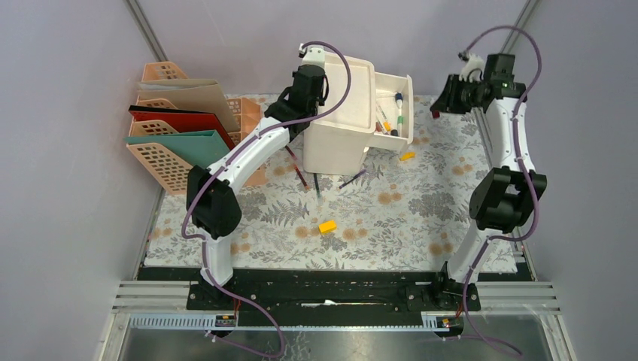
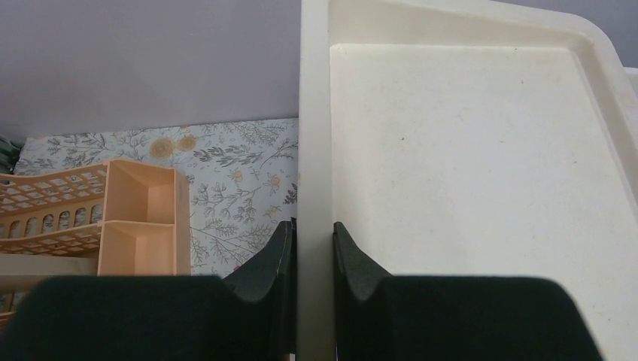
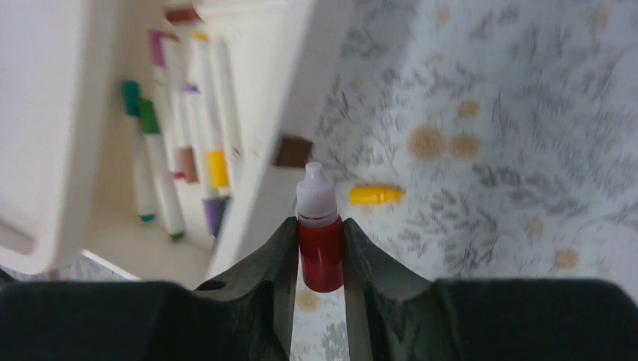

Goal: Organize the desk
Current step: Pick up the stationery from the drawer, then place the stationery at the center of the board.

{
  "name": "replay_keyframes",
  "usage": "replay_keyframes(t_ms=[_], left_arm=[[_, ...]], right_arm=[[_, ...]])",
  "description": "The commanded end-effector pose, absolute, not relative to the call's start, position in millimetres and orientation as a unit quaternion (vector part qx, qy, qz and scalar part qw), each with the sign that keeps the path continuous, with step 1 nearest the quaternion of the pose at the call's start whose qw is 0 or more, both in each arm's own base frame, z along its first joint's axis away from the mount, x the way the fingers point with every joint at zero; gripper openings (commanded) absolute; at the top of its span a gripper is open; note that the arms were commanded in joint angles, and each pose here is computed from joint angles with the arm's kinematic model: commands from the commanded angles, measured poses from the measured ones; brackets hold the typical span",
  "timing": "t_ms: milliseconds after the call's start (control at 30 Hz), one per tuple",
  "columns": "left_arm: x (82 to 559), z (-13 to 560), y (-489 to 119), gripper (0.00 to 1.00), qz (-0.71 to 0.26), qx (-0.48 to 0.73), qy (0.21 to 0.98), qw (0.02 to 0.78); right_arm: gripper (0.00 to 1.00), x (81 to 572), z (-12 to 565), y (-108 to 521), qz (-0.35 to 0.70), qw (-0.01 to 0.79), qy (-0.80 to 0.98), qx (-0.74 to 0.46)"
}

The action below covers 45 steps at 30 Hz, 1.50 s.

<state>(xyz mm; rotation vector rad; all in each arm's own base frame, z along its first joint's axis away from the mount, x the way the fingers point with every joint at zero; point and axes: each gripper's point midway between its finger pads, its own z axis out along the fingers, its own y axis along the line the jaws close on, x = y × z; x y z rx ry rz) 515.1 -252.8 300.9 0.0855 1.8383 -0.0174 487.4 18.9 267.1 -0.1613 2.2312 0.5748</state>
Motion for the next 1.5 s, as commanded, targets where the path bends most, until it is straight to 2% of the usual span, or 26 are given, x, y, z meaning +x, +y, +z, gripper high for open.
replay_keyframes(t_ms=[0, 200, 367, 767, 1167, 1200, 1233, 1267, 1333, 1467], left_arm=[[510.3, 415.7, -254.7, 0.00, -0.093, -0.038, 0.687, 0.719], [509.8, 415.1, -254.1, 0.00, -0.095, -0.036, 0.688, 0.719], [510.3, 414.4, -256.2, 0.00, -0.099, -0.035, 0.688, 0.718], [511.7, 411.4, -259.4, 0.00, -0.104, -0.032, 0.690, 0.716], [511.6, 412.7, -258.4, 0.00, -0.102, -0.034, 0.689, 0.717], [511.5, 412.8, -258.5, 0.00, -0.103, -0.034, 0.689, 0.717], [511.8, 412.4, -258.9, 0.00, -0.103, -0.033, 0.689, 0.716], [511.7, 413.6, -258.6, 0.00, -0.103, -0.034, 0.688, 0.717], [512.2, 413.1, -259.1, 0.00, -0.104, -0.033, 0.689, 0.717], [512.0, 413.5, -259.9, 0.00, -0.105, -0.032, 0.688, 0.717]], right_arm=[[0.00, 443.1, 197.9, 21.7, 0.255, 0.307, 0.917, -0.022], [0.00, 402.1, 122.9, 28.9, 0.275, 0.201, 0.940, 0.014], [0.00, 391.1, 91.6, 30.6, 0.282, 0.156, 0.946, 0.029], [0.00, 393.2, 50.5, 30.4, 0.288, 0.107, 0.950, 0.045], [0.00, 408.2, 42.2, 29.0, 0.289, 0.107, 0.951, 0.043], [0.00, 403.2, 19.6, -18.5, 0.142, 0.094, 0.984, 0.060], [0.00, 492.9, 31.3, -60.5, 0.045, 0.276, 0.959, 0.043], [0.61, 470.6, 23.7, -59.7, 0.042, 0.231, 0.971, 0.048], [0.68, 466.4, 21.8, -58.8, 0.044, 0.223, 0.973, 0.048], [0.72, 465.7, 21.1, -58.0, 0.047, 0.222, 0.973, 0.046]])
